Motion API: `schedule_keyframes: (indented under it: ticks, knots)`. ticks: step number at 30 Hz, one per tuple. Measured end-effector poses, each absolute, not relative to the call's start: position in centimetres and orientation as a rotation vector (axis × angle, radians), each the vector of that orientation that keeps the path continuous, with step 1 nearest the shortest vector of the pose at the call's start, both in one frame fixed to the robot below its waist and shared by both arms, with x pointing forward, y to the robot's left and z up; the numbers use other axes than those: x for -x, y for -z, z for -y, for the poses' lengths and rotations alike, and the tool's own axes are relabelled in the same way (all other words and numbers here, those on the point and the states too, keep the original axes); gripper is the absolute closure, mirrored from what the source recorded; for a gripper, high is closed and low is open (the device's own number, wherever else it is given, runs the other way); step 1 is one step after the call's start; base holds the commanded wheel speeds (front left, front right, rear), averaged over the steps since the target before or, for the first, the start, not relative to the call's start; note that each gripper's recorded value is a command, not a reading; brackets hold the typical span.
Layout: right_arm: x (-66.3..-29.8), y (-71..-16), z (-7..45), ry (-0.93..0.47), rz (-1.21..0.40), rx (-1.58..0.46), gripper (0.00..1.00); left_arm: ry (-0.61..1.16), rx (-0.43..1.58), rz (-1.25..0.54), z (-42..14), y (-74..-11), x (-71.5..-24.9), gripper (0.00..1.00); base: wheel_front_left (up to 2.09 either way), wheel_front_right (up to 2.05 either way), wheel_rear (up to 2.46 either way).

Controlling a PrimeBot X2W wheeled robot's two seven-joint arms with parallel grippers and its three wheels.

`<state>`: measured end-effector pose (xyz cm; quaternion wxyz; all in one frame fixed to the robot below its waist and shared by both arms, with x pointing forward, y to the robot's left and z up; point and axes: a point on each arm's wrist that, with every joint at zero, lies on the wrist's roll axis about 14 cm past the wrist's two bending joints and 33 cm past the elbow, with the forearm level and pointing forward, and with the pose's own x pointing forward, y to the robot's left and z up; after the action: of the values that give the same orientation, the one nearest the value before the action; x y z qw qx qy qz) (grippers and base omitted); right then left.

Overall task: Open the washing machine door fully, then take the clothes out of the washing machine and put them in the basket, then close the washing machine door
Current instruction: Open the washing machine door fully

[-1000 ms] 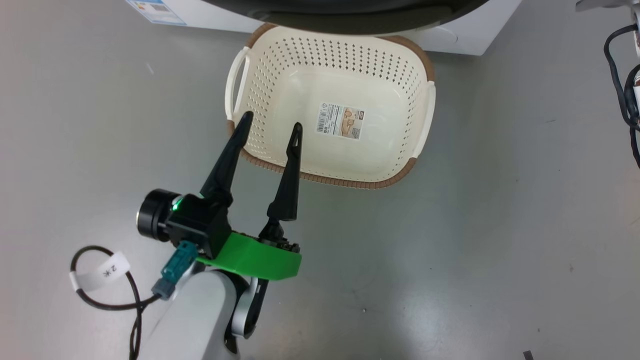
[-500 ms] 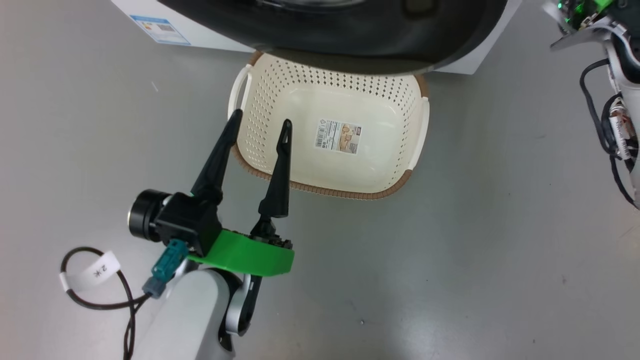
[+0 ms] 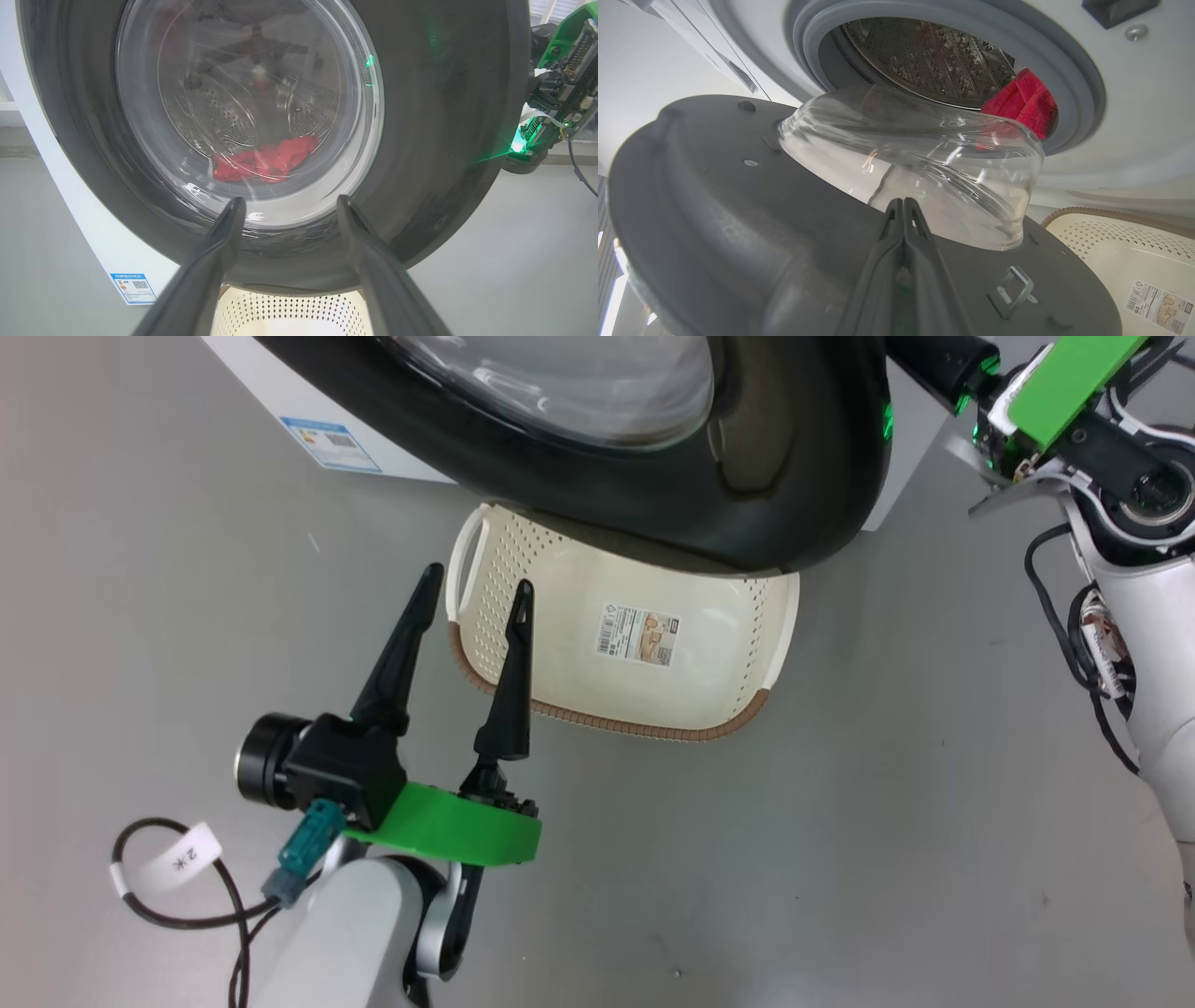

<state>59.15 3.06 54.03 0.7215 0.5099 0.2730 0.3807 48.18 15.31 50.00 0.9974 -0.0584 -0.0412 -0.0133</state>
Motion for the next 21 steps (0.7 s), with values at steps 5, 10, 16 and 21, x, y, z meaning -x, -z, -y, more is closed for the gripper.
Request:
schedule_keyframes:
  ticks: [5,10,16,21]
  knots:
    - [-57.8,-54.4,-3.4,-0.859,-0.617,-1.119,1.00,0.019,0.116,0.103,-15.6,-51.0,-47.6,0.00,0.00,0.00,0.00]
    - [-56.3,-54.5,-3.9,-0.879,-0.633,-1.116,1.00,0.001,0.113,0.123,-16.2,-52.0,-46.8,0.00,0.00,0.00,0.00]
    - [-54.2,-54.7,-4.6,-0.910,-0.657,-1.109,1.00,-0.028,0.112,0.134,-17.2,-52.7,-45.4,0.00,0.00,0.00,0.00]
    - [-52.0,-55.2,-5.5,-0.953,-0.674,-1.098,1.00,-0.052,0.111,0.151,-18.0,-53.6,-44.1,0.00,0.00,0.00,0.00]
